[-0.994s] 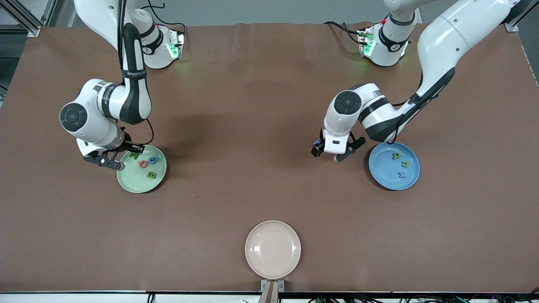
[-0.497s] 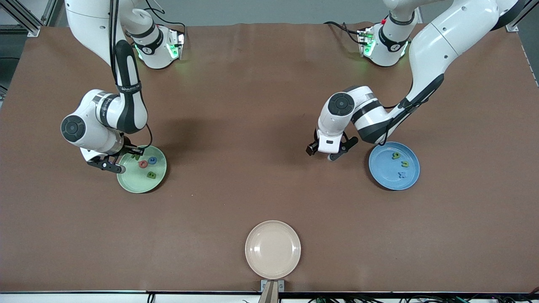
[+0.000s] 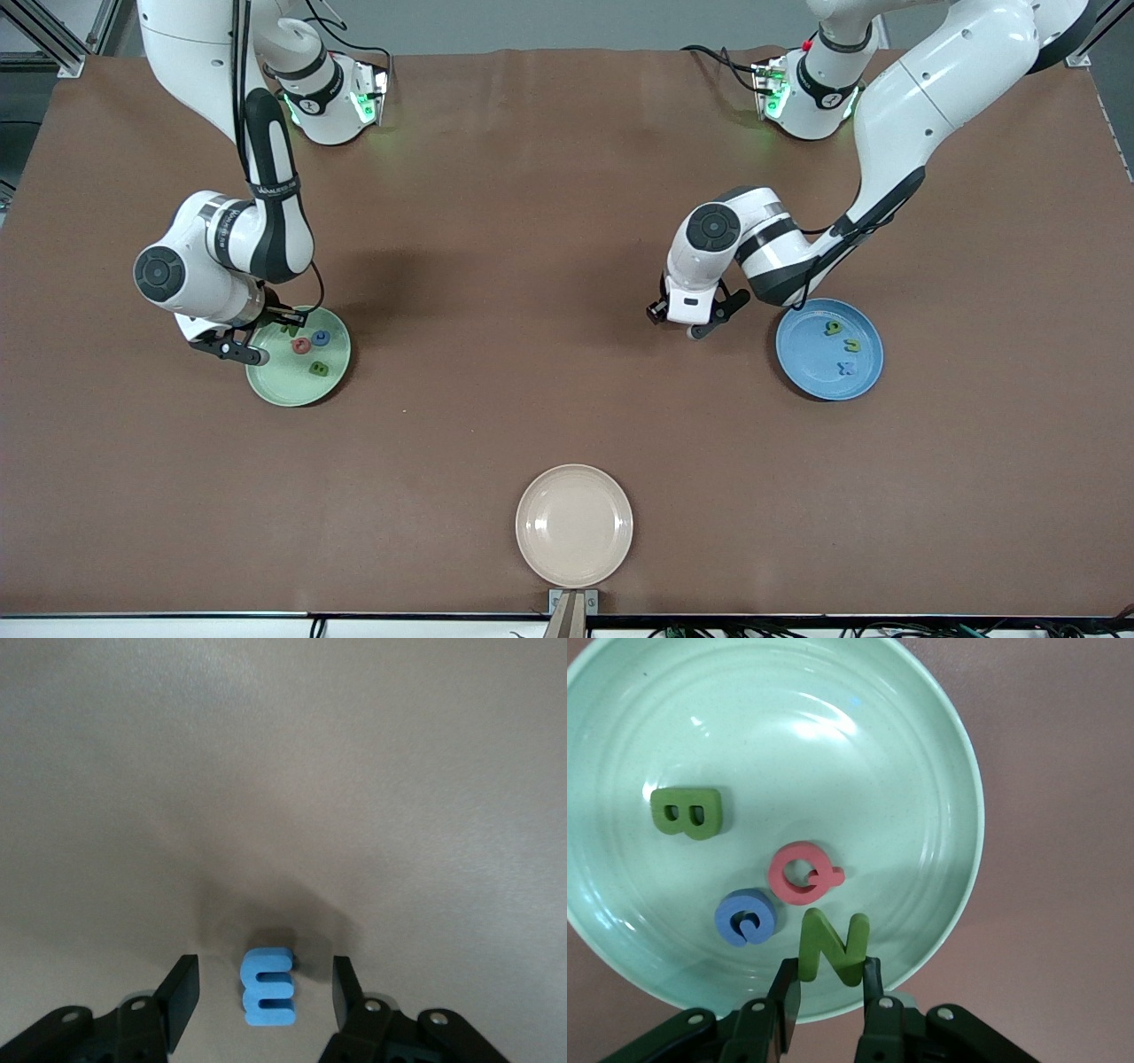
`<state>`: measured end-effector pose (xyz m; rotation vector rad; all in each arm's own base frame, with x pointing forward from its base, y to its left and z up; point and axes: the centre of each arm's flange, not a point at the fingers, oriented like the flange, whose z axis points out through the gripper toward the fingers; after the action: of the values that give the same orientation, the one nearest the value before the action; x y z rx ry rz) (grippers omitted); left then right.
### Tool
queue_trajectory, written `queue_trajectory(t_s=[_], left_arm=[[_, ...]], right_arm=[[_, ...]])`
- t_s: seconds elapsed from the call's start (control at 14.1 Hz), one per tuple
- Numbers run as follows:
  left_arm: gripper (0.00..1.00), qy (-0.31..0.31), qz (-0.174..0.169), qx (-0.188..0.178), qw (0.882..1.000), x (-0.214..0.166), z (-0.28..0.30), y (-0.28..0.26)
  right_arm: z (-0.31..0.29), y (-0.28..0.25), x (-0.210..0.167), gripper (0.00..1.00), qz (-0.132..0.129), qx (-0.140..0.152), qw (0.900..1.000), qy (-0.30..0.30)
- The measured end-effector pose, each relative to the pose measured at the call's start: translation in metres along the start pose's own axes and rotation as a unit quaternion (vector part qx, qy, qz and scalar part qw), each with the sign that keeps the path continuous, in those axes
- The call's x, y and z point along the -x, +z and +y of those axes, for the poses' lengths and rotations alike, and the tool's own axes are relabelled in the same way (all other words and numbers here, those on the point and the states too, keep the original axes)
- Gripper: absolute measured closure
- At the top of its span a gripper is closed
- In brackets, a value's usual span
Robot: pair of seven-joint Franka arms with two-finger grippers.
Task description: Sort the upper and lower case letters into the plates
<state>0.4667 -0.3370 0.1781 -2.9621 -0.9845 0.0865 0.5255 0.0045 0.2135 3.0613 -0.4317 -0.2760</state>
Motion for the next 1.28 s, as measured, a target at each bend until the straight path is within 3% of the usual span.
queue_trajectory(t_s=[0.21, 0.28, 0.71, 0.92, 1.06, 1.28], left_arm=[[0.34, 0.003, -0.002, 0.003, 1.000, 0.003, 0.002, 0.001], [0.34, 0.003, -0.002, 0.004, 1.000, 0.003, 0.002, 0.001], [0.47, 0.003, -0.003, 0.004, 1.000, 0.004, 0.002, 0.002], [0.52, 0.003, -0.003, 0.003, 1.000, 0.004, 0.002, 0.002], [0.69, 0.003, -0.004, 0.006, 1.000, 0.004, 0.002, 0.002], [0.73, 0.003, -0.004, 0.006, 1.000, 0.004, 0.003, 0.002]], right_arm=[[0.002, 0.003, 0.000, 0.67, -0.002, 0.002, 1.000, 0.002], [0.004, 0.004, -0.001, 0.61, -0.003, 0.004, 1.000, 0.004], [0.001, -0.001, -0.008, 0.01, 0.005, 0.005, 1.000, 0.000], [-0.014, -0.028, -0.023, 0.00, 0.016, -0.001, 0.999, -0.029], [-0.013, -0.052, -0.040, 0.00, 0.035, -0.004, 0.998, -0.052], [-0.011, -0.086, -0.057, 0.00, 0.032, -0.007, 0.997, -0.070]])
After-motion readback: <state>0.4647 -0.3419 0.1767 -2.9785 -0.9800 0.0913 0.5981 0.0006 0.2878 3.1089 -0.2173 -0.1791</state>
